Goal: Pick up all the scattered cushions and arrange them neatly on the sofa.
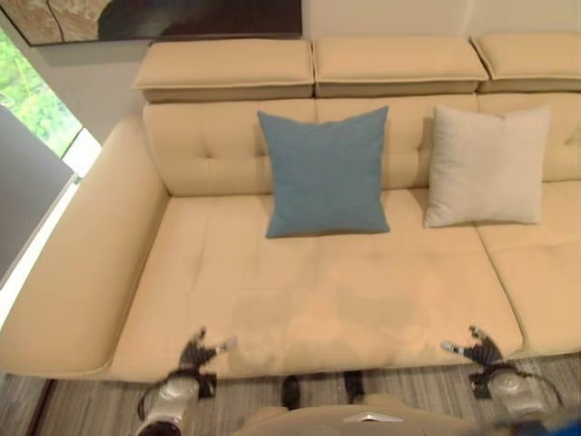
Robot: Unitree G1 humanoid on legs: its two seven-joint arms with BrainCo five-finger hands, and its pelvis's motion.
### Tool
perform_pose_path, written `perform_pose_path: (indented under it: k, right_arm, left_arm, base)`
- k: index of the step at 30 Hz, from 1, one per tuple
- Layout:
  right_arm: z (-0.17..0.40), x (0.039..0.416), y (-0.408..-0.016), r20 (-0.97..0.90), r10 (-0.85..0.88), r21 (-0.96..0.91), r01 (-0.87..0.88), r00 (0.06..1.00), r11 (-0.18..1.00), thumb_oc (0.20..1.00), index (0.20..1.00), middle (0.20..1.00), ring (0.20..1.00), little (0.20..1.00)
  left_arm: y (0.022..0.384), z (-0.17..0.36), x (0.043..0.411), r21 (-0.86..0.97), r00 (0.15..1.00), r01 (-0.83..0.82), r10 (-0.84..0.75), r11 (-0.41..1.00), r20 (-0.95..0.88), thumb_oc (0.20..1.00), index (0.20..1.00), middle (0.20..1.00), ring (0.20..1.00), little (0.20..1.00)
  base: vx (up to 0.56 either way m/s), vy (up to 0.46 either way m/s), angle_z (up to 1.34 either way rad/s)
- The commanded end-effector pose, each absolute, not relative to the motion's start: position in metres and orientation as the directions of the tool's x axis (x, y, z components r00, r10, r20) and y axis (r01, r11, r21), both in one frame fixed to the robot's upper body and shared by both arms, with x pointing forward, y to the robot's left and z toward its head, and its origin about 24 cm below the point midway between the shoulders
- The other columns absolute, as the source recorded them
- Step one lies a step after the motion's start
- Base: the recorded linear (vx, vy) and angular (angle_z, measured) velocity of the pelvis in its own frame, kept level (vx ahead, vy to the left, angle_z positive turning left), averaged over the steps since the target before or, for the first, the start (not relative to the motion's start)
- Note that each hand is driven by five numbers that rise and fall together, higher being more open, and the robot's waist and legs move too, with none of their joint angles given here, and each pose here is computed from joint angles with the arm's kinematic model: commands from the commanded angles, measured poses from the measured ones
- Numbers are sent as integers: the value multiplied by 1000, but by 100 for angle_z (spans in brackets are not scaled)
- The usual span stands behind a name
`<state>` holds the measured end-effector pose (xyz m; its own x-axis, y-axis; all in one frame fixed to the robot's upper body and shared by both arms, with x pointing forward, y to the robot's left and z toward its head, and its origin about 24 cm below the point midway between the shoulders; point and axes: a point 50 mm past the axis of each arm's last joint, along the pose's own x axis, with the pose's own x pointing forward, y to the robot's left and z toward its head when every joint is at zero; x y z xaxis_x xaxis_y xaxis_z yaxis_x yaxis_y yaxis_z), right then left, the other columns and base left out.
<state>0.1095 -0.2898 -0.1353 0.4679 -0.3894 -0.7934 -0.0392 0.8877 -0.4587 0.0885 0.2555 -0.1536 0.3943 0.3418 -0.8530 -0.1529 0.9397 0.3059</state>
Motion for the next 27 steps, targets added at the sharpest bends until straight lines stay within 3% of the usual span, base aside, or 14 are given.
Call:
perform_pose_path:
  k: [1, 5, 11, 20, 27]
  right_arm:
    - [-123, 134, -301, -740, -411, -511, -48, 532, 858, 1000, 1000, 1000, 1000, 1000]
    - [-135, 106, -298, -796, -418, -493, -68, 437, 867, 1000, 1000, 1000, 1000, 1000]
    - [-144, 83, -295, -833, -432, -478, -57, 346, 877, 1000, 1000, 1000, 1000, 1000]
    - [-142, 87, -299, -835, -448, -484, -37, 319, 875, 1000, 1000, 1000, 1000, 1000]
    - [-143, 105, -285, -836, -407, -469, -95, 369, 878, 1000, 1000, 1000, 1000, 1000]
  left_arm:
    - [267, -141, 120, 350, 482, -93, 350, 932, -803, 1000, 1000, 1000, 1000, 1000]
    - [268, -148, 100, 377, 415, -61, 367, 924, -832, 1000, 1000, 1000, 1000, 1000]
    - [262, -148, 108, 387, 431, 14, 344, 922, -835, 1000, 1000, 1000, 1000, 1000]
    - [245, -143, 139, 370, 513, 87, 276, 925, -813, 1000, 1000, 1000, 1000, 1000]
    - [256, -140, 137, 389, 511, 75, 300, 918, -806, 1000, 1000, 1000, 1000, 1000]
  base:
    - [-16, -26, 6]
    - [-33, -63, 9]
    - [-109, -66, 16]
    - [-181, 116, -28]
    - [-291, 157, -98]
